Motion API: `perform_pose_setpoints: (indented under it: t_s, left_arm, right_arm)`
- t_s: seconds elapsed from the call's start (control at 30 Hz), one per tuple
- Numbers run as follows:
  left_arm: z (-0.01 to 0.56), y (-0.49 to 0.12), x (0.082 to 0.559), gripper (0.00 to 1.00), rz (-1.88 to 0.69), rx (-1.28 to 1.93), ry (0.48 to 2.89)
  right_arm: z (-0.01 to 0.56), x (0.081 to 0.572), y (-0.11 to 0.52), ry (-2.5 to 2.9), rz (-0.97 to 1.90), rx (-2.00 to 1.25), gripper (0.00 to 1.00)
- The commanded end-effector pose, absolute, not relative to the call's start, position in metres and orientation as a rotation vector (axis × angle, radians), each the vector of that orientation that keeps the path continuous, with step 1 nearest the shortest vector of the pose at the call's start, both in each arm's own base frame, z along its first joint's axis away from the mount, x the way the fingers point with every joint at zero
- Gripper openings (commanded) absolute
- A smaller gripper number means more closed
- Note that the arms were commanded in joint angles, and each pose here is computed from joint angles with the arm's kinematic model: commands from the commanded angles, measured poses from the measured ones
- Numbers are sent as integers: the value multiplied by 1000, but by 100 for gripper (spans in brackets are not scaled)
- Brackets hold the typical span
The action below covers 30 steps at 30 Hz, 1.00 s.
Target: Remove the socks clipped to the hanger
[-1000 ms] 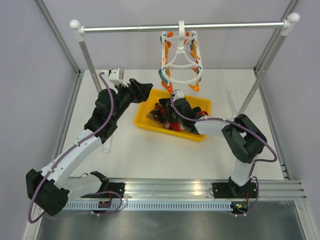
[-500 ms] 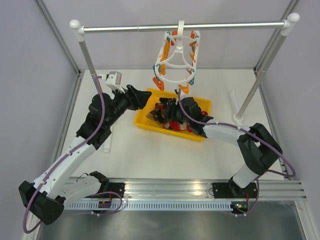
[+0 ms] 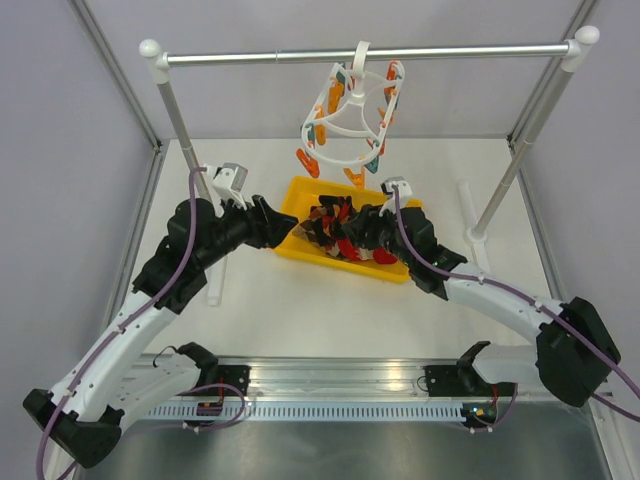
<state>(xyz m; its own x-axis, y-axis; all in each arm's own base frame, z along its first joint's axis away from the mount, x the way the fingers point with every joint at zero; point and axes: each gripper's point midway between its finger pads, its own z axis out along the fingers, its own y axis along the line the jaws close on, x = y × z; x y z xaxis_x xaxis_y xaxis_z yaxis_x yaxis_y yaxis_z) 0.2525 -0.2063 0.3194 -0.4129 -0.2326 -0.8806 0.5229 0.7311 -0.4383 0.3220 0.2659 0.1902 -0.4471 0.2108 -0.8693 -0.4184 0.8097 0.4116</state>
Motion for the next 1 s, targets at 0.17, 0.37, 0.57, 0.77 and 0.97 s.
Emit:
perform_pose_setpoints:
  t_s: [0.17,0.37,0.57,0.77,0.97]
  left_arm:
    - [303,-191,231,65,-774,325,1835]
    - [296,-184,227,65,-755,314,1837]
    - [298,-181,227,65,-744,302,1828]
    - [295,-178,227,65,-730,286,1837]
    - [292,-179,229,65,-730,284,1849]
  right_arm:
    - [201,288,220,1880,666,-76,70]
    - [200,269,197,1917,617,-51,74]
    - [209,258,175,1875,584,15,79]
    - [217,253,162,1841,565,35,80]
    - [227,252,160,1828,564,36,82]
